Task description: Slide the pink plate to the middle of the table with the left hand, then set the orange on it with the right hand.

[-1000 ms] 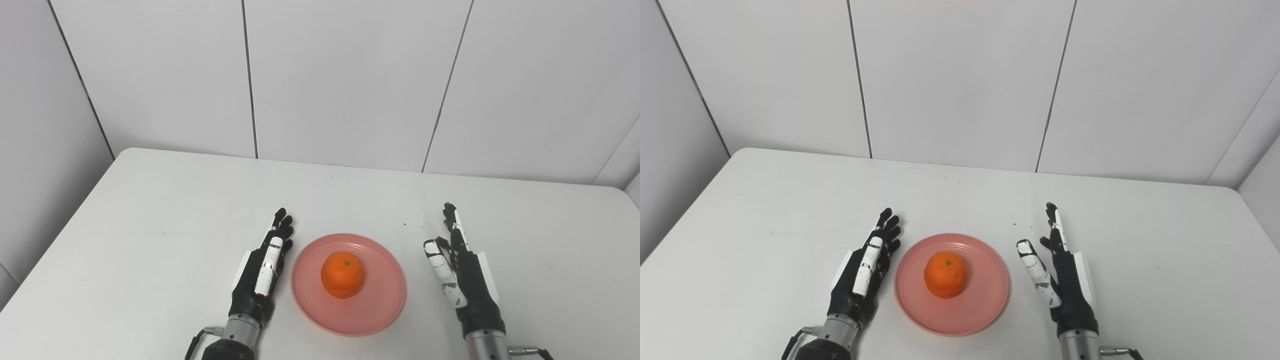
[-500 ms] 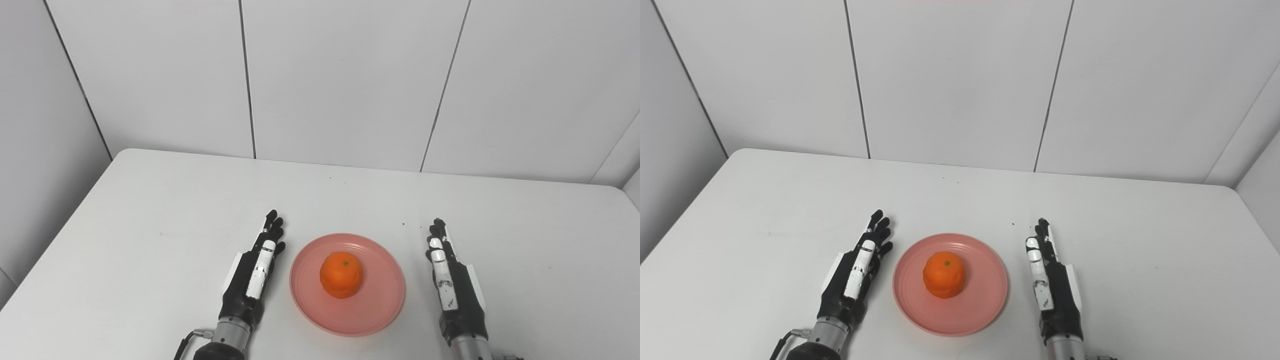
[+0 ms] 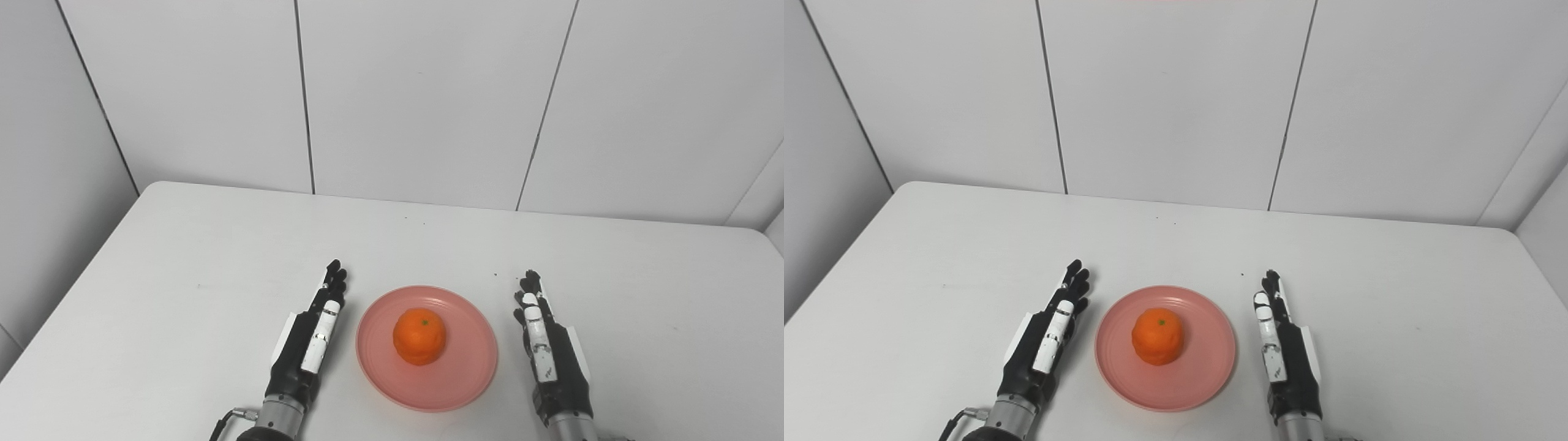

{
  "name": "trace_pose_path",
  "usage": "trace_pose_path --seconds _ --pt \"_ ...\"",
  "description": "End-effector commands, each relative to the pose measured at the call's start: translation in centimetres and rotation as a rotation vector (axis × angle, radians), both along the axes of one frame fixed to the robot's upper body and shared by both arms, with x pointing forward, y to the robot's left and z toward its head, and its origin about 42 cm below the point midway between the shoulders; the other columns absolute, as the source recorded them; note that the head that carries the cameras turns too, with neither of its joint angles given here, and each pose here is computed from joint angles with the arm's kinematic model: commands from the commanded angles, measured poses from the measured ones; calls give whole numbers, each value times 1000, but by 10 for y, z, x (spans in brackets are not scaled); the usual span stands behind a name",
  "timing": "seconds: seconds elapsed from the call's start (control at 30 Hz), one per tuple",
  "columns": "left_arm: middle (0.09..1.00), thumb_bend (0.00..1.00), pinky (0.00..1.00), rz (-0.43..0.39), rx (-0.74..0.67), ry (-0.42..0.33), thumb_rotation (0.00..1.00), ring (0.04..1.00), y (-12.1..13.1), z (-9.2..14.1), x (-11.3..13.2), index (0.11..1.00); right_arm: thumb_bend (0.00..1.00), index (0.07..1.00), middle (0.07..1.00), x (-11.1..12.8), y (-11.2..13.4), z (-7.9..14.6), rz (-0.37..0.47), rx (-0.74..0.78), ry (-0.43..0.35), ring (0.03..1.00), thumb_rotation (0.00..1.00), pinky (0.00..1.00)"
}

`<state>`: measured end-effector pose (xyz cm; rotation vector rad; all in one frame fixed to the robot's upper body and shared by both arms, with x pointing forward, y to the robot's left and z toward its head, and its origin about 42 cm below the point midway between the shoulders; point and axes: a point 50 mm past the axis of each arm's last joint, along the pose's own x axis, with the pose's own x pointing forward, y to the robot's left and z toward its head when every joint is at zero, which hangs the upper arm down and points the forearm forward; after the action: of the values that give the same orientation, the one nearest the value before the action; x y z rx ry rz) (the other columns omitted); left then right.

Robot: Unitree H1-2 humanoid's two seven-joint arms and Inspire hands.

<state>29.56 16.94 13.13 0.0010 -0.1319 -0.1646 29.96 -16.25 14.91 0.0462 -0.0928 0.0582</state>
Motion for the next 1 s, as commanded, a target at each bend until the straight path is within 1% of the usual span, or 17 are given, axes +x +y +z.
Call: trace_pose_path --seconds 0.0,0.1,0.23,0.37,0.43,0.6,0.8,0.9,0.97 --pt "1000 403 1000 -1 6 -57 1000 1000 -2 16 3 1000 224 1000 1000 2 3 15 5 9 -50 982 1000 991" --pt "1000 402 1000 1 25 -68 1000 1000 -3 20 2 1000 226 1000 1000 1 2 18 4 5 -45 984 1000 999" --pt "1000 366 1000 21 76 -96 1000 1000 -5 22 2 1000 220 1000 1000 1 0 19 12 -2 -39 993 1000 1000" --pt "1000 367 1000 22 79 -102 1000 1000 -5 24 2 1000 235 1000 1000 2 -2 18 17 9 -44 995 1000 1000" --pt "1000 363 1000 23 79 -104 1000 1000 -5 25 2 1000 265 1000 1000 2 -2 19 16 12 -50 995 1000 1000" --pt "1000 373 1000 28 104 -111 1000 1000 -4 25 3 1000 277 1000 1000 2 -3 20 8 21 -55 993 1000 1000" --pt "1000 393 1000 27 128 -98 1000 1000 -5 24 3 1000 277 1000 1000 3 -5 21 -3 13 -51 991 1000 1000" --pt "1000 407 1000 -3 121 -80 1000 1000 -7 22 4 1000 281 1000 1000 3 -6 21 2 17 -48 995 1000 1000" --pt "1000 436 1000 -13 118 -71 1000 1000 -8 22 4 1000 272 1000 1000 4 -7 21 3 20 -52 993 1000 1000"
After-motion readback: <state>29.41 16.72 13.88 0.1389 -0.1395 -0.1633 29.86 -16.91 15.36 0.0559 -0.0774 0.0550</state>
